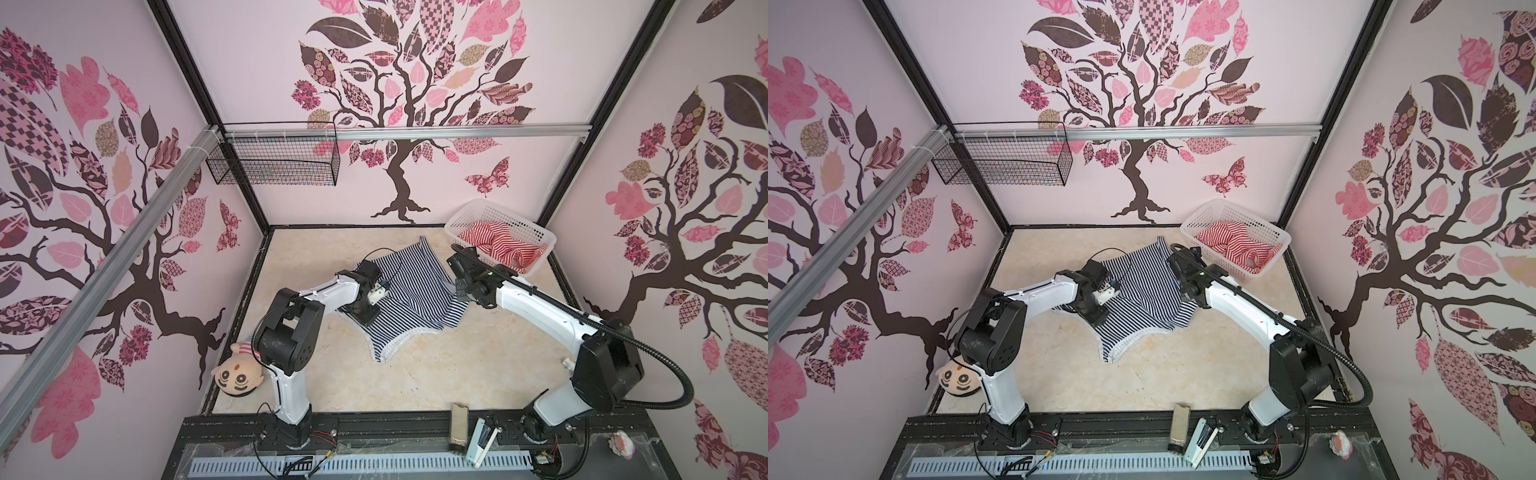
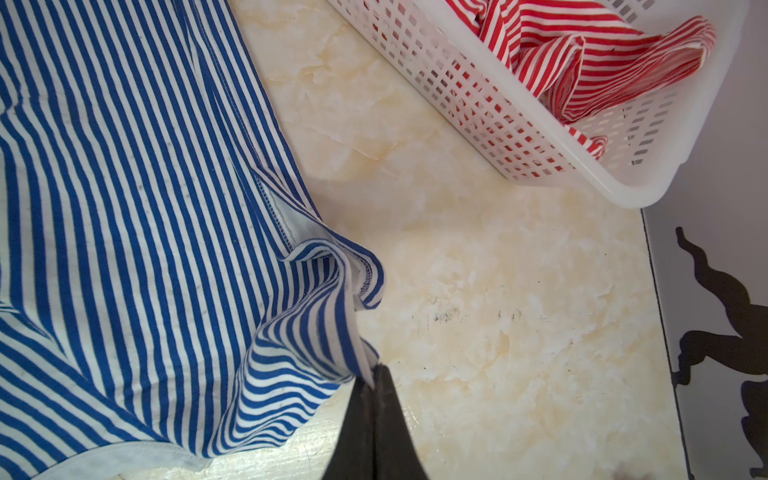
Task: Fold and stack the tank tops
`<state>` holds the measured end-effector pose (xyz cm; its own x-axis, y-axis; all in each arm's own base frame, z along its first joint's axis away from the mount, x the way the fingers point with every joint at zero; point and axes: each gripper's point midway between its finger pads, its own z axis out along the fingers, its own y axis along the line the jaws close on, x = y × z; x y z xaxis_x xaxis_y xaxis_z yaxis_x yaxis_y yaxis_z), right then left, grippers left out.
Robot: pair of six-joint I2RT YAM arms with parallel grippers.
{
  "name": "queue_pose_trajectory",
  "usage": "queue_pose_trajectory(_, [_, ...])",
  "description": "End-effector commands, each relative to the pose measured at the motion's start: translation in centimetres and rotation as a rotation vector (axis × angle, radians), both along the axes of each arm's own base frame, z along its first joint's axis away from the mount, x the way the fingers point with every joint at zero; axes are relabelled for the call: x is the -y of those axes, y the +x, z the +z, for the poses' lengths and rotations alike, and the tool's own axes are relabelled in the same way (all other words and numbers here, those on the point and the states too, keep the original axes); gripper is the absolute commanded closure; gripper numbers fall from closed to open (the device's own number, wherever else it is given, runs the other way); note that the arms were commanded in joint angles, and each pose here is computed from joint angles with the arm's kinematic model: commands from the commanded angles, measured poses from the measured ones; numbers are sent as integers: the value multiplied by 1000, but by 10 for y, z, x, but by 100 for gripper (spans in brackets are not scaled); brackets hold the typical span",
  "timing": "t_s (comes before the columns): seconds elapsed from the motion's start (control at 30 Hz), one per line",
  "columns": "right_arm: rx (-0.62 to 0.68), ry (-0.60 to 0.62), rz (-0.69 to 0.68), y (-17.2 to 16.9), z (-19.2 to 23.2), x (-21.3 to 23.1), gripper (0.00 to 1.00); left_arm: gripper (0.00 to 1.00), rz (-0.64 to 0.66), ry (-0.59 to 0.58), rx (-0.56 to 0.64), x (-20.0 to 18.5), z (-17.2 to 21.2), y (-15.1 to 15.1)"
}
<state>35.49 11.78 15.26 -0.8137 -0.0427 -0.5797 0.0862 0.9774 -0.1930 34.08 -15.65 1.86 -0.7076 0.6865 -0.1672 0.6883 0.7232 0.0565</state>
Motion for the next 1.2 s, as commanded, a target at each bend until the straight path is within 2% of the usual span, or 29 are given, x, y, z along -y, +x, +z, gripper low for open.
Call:
queue_pose_trajectory(0.0, [-17, 5, -18, -1, -8, 3, 100, 45, -2, 56, -7, -15, -11, 10])
queue_pose_trajectory(0.17, [-54, 52, -18, -8, -20, -1, 100, 43, 58, 157, 50, -52, -14, 59])
queue_pose_trajectory(0.3, [-126, 144, -12, -25, -44, -13, 100, 43, 169, 193, 90, -86, -8, 124])
queue_pose_trajectory(0.4, [-185, 197, 16, -41, -66, -33, 100, 42, 235, 217, 143, -109, -2, 176])
queue_pose_trajectory(0.43, [-196, 199, 24, -45, -71, -40, 100, 42, 257, 227, 194, -116, 7, 200])
queue_pose_trajectory(0.5, [-232, 230, 43, -55, -82, -56, 100, 41, 287, 255, 245, -131, 15, 229])
queue_pose_trajectory(0.6, [-259, 274, 91, -68, -93, -89, 100, 40, 322, 314, 338, -147, 35, 261])
queue_pose_trajectory(0.67, [-279, 277, 127, -79, -99, -114, 100, 40, 345, 318, 393, -151, 53, 271])
queue_pose_trajectory(0.8, [-318, 247, 194, -104, -114, -160, 100, 40, 398, 219, 459, -144, 90, 260])
queue_pose_trajectory(0.9, [-329, 239, 240, -120, -119, -188, 100, 39, 386, 60, 456, -123, 116, 225])
queue_pose_trajectory(1.0, [-342, 239, 260, -132, -118, -198, 100, 39, 337, -46, 369, -98, 112, 175])
queue_pose_trajectory(1.07, [-330, 233, 257, -135, -112, -192, 95, 39, 278, -55, 303, -81, 99, 143])
queue_pose_trajectory(1.17, [-255, 178, 235, -129, -88, -170, 78, 40, 200, -23, 238, -62, 73, 102])
